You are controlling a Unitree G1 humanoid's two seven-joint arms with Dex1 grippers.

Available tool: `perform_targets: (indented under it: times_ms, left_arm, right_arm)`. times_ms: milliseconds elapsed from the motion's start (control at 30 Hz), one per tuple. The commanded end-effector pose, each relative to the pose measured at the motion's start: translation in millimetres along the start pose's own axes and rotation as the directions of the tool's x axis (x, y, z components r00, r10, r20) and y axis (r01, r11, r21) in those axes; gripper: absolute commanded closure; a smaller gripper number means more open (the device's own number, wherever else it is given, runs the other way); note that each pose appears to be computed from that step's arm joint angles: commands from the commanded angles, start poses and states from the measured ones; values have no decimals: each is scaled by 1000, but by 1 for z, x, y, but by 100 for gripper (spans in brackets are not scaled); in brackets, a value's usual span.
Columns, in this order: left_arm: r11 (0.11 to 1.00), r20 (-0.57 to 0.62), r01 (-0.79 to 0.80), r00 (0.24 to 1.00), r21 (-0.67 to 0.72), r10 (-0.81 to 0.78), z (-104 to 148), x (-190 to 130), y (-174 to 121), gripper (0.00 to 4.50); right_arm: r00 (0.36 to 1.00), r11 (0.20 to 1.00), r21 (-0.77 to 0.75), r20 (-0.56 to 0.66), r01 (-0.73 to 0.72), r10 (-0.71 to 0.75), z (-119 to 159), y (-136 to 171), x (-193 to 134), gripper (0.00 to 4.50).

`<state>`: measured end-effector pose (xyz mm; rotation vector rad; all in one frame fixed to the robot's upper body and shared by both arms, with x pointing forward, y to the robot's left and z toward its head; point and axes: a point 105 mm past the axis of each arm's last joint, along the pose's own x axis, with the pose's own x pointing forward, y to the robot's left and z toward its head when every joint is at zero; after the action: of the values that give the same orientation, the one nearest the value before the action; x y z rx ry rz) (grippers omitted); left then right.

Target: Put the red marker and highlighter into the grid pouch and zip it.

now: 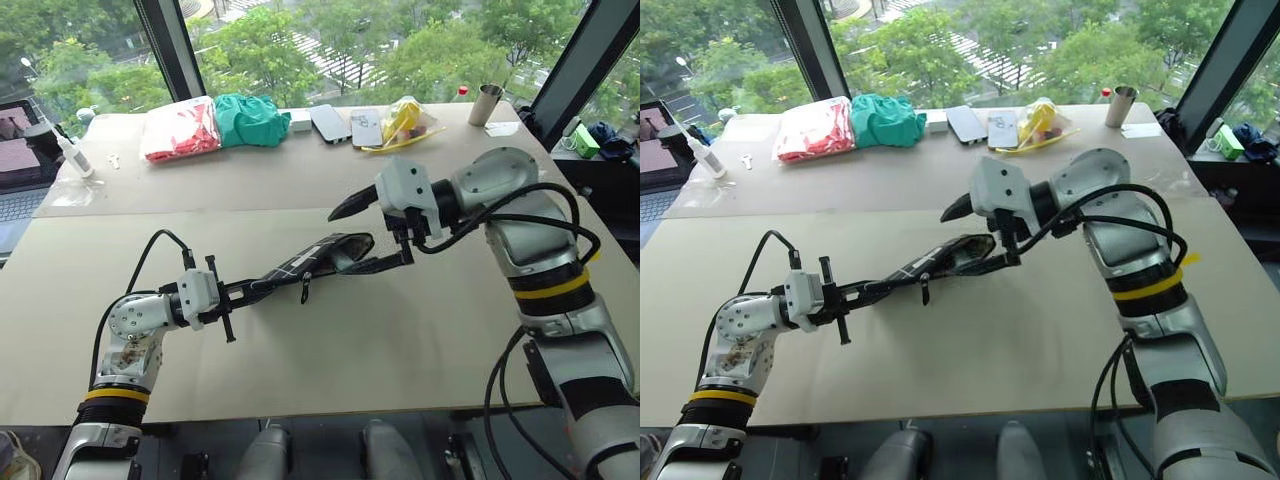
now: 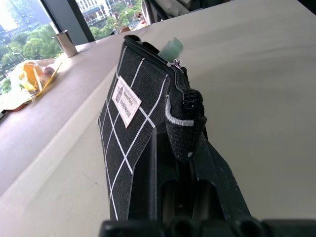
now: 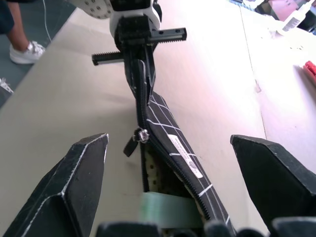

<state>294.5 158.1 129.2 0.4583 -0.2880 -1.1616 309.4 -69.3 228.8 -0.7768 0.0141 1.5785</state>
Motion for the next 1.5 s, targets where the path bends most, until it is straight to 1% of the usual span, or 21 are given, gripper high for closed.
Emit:
perform_targets:
  times_ms: [33,133,200,233,300,367,433,467,533,600,667,700,800,867,1000,1133,1233,1367,1500]
  left_arm:
    - [999,29,-24,999,32,23,8,-1,5,450]
    - [999,29,-27,999,31,26,8,-2,4,450]
    - [999,28,-30,999,30,30,7,-2,3,450]
    - [999,27,-34,999,29,34,7,-3,3,450]
    - [999,24,-39,999,29,39,7,-4,3,450]
    - [999,23,-42,999,29,41,7,-5,3,450]
    - [999,22,-43,999,27,42,6,-5,3,450]
    - [999,23,-43,999,26,43,6,-4,3,450]
    - [999,23,-43,999,25,43,6,-4,3,450]
    - [999,24,-42,999,24,41,6,-4,2,450]
    - [999,26,-38,999,22,37,5,-3,2,450]
    - [999,26,-37,999,21,36,5,-3,2,450]
    - [999,28,-33,999,20,32,5,-2,2,450]
    - [999,29,-31,999,20,30,5,-1,2,450]
    - [999,31,-29,999,21,28,5,0,2,450]
    - [999,32,-30,999,20,29,5,0,1,450]
    - [999,32,-31,999,22,30,5,0,1,450]
    - [999,34,-33,999,25,32,5,0,2,450]
    - [999,33,-32,999,25,32,6,0,2,450]
  right_arm:
    - [998,997,23,1,68,-68,1,-1,-19,9]
    - [986,984,59,0,166,-166,-2,-6,-35,9]
    - [964,960,81,-15,268,-267,-5,-14,-42,9]
    - [955,949,110,-27,296,-295,-8,-15,-44,9]
    - [950,940,142,-42,311,-309,-12,-5,-43,9]
    - [954,934,195,-30,298,-298,-11,9,-38,9]
    - [964,921,294,-4,256,-266,-11,30,-27,9]
    - [965,912,321,-22,256,-263,-17,39,-21,9]
    - [959,897,343,-59,279,-276,-25,46,-17,9]
    - [936,853,389,-96,347,-338,-34,41,-16,9]
    - [898,793,438,-86,424,-433,-34,28,-17,9]
    - [886,777,449,-82,442,-457,-33,25,-16,9]
    - [869,788,385,-86,480,-487,-31,22,-10,9]
    - [851,794,314,-122,521,-510,-37,21,-6,9]
    - [842,799,267,-139,539,-522,-41,20,-4,9]
    - [812,790,191,-157,583,-562,-44,11,-6,9]
    - [810,792,170,-158,586,-565,-45,9,-3,9]
    - [821,816,112,-165,567,-547,-46,12,4,9]
    - [810,807,103,-162,582,-563,-47,7,4,9]
